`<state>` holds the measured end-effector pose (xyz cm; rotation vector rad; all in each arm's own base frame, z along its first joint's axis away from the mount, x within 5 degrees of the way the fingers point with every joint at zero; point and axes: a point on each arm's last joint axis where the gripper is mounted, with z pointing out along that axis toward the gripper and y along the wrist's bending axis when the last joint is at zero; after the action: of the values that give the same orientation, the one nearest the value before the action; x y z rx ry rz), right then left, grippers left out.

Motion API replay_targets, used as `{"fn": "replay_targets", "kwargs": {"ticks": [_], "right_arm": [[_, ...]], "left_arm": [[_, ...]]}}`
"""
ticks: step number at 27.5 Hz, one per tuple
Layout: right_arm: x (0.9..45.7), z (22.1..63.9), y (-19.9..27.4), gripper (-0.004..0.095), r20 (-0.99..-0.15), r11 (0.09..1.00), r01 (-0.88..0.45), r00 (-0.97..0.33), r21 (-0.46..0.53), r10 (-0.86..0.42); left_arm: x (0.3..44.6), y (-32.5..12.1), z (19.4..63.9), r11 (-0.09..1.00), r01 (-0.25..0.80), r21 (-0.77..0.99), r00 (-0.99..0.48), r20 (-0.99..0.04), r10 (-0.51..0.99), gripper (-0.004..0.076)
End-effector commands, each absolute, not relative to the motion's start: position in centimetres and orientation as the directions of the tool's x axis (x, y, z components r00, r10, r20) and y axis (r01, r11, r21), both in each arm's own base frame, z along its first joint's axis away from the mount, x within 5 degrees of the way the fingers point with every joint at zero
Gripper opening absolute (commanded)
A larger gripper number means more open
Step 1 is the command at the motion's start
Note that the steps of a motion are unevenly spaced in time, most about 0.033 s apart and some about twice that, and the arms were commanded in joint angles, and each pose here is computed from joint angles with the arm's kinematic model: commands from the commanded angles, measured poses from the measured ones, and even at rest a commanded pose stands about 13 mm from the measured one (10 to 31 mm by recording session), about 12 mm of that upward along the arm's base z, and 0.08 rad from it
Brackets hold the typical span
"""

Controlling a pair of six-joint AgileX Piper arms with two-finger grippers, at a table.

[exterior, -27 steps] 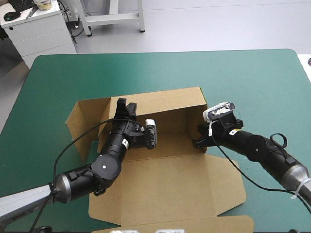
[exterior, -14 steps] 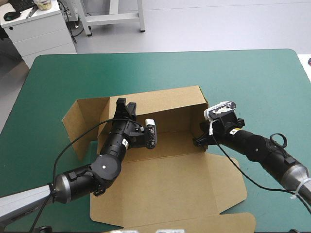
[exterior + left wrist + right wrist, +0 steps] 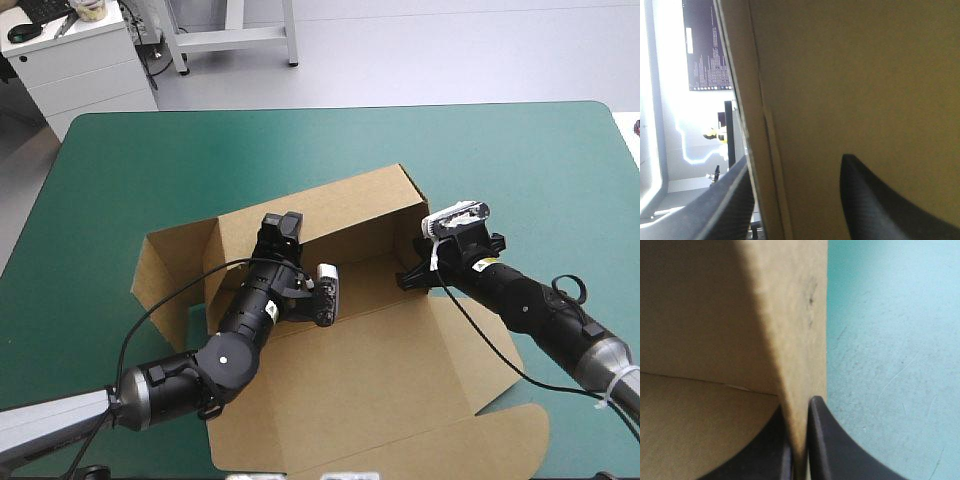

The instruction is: Fold the box

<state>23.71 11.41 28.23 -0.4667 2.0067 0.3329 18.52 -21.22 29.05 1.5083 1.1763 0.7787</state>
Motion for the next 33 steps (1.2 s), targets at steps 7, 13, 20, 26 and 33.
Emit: {"fn": "replay_targets", "kwargs": {"ticks": [7, 13, 20, 26, 33], "right_arm": [[27.2, 29.2, 11.3, -0.0014, -0.932, 0.951, -0.291, -0.363, 0.103, -0.01], [28.3, 29.5, 10.6, -0.0014, -0.933, 0.96, -0.259, -0.359, 0.109, 0.009], [28.4, 29.4, 10.5, -0.0014, -0.927, 0.957, -0.266, -0.375, 0.115, 0.008], [28.3, 29.4, 10.6, -0.0014, -0.925, 0.955, -0.274, -0.38, 0.112, 0.0], [28.1, 29.1, 10.9, -0.0014, -0.909, 0.944, -0.304, -0.416, 0.126, -0.013]], "left_arm": [[14.4, -22.7, 32.2, 0.03, 0.049, 0.998, 0.31, -0.043, 0.95, 0.0388], [13.7, -23.0, 32.3, 0.033, 0.036, 0.999, 0.319, -0.043, 0.947, 0.0388], [13.7, -22.8, 32.1, 0.026, 0.132, 0.991, 0.269, -0.061, 0.961, -0.0005], [14.2, -23.3, 34.7, 0.088, 0.386, 0.918, 0.21, -0.181, 0.961, 0.0015], [17.7, -20.8, 41.6, 0.332, 0.636, 0.697, 0.008, -0.435, 0.9, 0.0015]]}}
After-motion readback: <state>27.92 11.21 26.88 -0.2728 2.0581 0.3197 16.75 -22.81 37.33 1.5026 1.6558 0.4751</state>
